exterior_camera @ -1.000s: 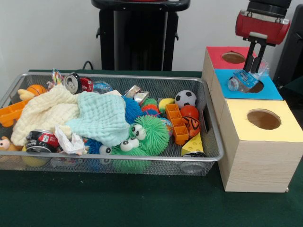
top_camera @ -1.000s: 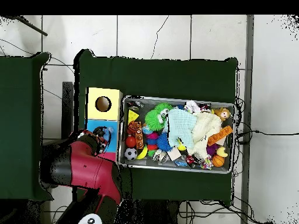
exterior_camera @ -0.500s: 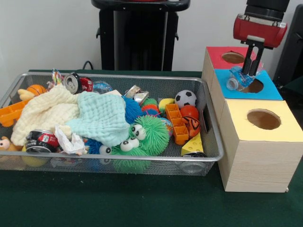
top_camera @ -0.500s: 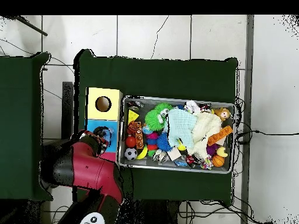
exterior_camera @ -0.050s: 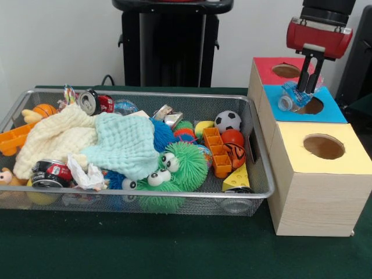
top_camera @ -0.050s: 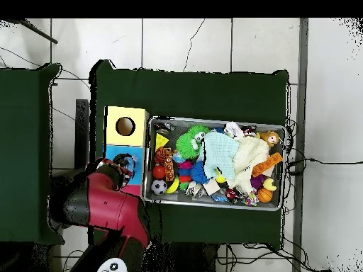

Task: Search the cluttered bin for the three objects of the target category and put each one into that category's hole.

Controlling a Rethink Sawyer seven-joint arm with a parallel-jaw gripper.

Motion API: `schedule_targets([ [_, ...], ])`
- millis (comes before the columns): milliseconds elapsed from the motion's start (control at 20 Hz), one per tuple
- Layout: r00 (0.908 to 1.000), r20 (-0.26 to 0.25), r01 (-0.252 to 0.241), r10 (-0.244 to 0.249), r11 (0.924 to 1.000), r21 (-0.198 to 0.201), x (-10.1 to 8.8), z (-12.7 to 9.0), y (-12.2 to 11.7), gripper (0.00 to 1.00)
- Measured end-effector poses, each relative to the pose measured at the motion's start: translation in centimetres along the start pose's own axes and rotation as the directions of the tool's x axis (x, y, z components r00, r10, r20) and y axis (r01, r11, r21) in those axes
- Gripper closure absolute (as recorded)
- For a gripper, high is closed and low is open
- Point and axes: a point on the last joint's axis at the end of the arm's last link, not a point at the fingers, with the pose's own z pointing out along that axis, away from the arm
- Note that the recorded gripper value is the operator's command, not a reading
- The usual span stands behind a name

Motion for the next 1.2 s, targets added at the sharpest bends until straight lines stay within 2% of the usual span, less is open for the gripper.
schedule_targets([
  [700, 0.9998, 0.022, -0.001, 0.001, 0.9997, -0.023, -0.1, 0.5, 0.6, 1.00],
  [1000, 0.9993, 0.036, -0.009, 0.011, 0.9993, -0.035, -0.2, 1.5, 0.6, 1.00],
  [1200, 0.9992, 0.036, -0.013, 0.014, 0.9996, -0.023, 0.3, 2.7, -0.2, 1.00],
])
